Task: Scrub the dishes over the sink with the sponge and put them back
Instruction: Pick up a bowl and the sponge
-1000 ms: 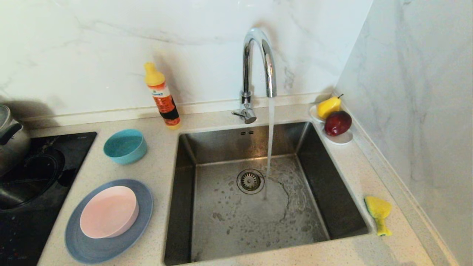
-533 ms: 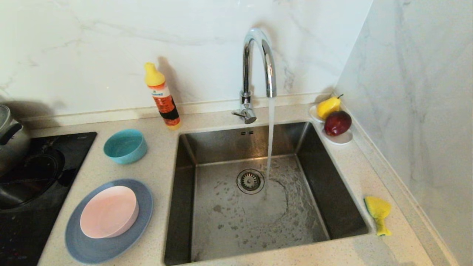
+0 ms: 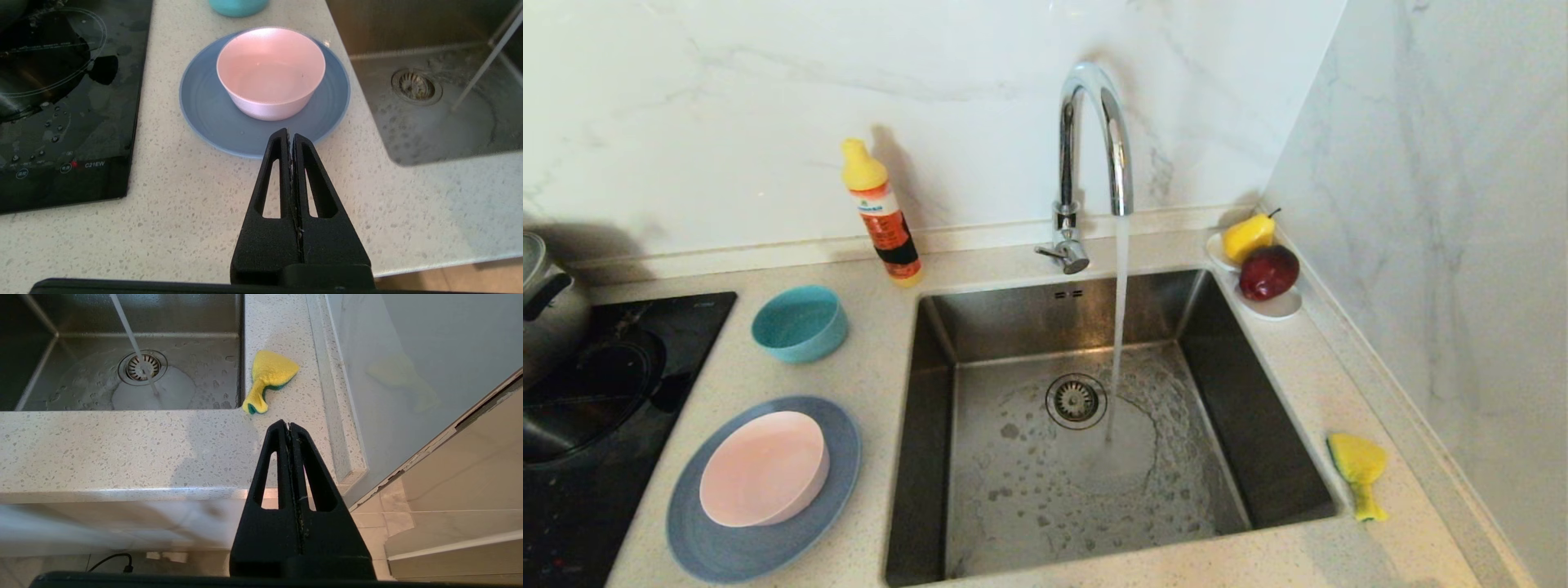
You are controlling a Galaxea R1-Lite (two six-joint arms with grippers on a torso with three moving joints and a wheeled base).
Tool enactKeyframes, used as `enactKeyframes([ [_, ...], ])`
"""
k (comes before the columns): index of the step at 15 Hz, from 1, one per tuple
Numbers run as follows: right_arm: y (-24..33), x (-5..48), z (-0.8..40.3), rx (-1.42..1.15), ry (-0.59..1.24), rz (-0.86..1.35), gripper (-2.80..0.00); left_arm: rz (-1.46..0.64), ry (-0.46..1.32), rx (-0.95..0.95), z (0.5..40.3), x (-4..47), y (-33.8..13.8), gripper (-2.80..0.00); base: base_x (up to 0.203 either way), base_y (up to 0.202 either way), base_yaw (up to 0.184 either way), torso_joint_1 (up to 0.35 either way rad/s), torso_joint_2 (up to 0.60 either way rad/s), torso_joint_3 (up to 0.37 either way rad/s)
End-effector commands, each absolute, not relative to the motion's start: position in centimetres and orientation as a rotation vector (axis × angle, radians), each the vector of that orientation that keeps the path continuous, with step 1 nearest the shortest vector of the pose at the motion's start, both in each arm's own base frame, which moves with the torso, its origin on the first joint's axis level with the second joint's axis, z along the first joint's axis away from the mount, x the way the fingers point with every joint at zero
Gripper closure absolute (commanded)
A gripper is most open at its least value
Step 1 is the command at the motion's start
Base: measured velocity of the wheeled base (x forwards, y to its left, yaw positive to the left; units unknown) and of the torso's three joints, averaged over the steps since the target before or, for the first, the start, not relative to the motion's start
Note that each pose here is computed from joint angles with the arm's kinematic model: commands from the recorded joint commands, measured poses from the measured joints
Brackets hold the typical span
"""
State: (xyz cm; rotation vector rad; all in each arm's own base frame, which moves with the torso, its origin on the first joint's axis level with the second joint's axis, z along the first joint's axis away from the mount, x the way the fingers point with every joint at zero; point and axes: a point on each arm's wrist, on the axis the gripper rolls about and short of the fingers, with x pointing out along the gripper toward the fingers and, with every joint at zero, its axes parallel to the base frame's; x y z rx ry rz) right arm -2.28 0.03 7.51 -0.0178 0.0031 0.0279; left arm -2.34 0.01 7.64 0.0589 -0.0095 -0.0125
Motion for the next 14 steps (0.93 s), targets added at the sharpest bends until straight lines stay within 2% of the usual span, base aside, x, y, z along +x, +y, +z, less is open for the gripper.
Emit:
enactKeyframes([
  [1, 0.0, -2.3, 7.5, -0.020, 0.002, 0.031, 0.00, -0.012, -0.005, 0.057, 7.6, -2.3, 0.0, 0.00, 0.000, 0.000, 0.000, 0.000, 0.00, 0.000],
  [12, 0.0, -2.3, 7.4, -0.080, 0.005, 0.026, 0.00, -0.011, -0.005, 0.055, 7.6, -2.3, 0.0, 0.00, 0.000, 0.000, 0.000, 0.000, 0.00, 0.000],
  [14, 0.0, -2.7, 9.0, -0.089, -0.027, 0.024, 0.00, -0.011, -0.005, 0.055, 7.6, -2.3, 0.0, 0.00, 0.000, 0.000, 0.000, 0.000, 0.00, 0.000],
])
